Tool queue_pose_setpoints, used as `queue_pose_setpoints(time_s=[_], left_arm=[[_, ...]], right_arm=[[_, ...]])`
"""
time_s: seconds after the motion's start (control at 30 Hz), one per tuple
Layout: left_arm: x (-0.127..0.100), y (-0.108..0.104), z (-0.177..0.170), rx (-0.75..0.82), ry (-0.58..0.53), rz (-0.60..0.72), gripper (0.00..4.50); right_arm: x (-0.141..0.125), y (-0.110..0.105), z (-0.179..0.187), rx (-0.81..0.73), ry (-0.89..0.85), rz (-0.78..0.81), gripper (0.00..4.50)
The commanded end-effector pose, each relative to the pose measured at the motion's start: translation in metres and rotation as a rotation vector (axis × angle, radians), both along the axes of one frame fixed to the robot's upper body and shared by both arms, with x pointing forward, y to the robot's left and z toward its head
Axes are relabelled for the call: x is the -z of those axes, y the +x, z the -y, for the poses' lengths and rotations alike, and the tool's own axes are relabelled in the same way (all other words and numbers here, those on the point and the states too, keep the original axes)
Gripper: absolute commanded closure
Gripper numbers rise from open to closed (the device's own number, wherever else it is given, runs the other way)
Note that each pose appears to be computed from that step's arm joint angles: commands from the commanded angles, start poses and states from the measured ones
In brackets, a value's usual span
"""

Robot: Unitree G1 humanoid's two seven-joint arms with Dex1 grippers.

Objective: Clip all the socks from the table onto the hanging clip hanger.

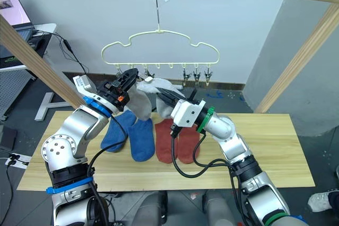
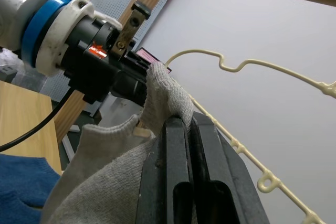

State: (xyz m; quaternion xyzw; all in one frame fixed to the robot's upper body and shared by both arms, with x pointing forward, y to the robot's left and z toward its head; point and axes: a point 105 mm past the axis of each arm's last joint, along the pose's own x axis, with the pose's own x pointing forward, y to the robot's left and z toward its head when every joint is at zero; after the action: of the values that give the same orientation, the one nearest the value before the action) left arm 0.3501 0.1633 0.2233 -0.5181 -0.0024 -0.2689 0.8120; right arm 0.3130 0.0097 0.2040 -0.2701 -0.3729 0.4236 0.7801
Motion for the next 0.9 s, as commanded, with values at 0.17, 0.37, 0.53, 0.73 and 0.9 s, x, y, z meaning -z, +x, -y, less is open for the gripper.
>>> queue_pose_setpoints(time_s=[0.17,0.37,0.53,0.73,0.9], left_arm=[[-0.022,-0.017,0.005,0.015,0.021,0.14,3.7],[-0.019,-0.016,0.004,-0.002,0.054,0.127,1.66],[-0.013,-0.013,-0.006,-0.043,0.109,0.106,0.42],[-0.009,-0.019,-0.015,-0.051,0.201,0.106,0.38],[-0.004,-0.016,-0.03,-0.139,0.333,0.106,0.38]], right_arm=[[-0.014,-0.005,-0.003,-0.024,0.032,0.048,4.5],[-0.013,-0.004,-0.004,-0.03,0.034,0.027,4.5],[-0.008,-0.002,-0.01,-0.087,0.078,-0.164,4.5],[0.002,-0.009,-0.021,-0.206,0.117,-0.492,4.04],[0.015,-0.012,-0.019,-0.225,0.068,-0.612,2.44]])
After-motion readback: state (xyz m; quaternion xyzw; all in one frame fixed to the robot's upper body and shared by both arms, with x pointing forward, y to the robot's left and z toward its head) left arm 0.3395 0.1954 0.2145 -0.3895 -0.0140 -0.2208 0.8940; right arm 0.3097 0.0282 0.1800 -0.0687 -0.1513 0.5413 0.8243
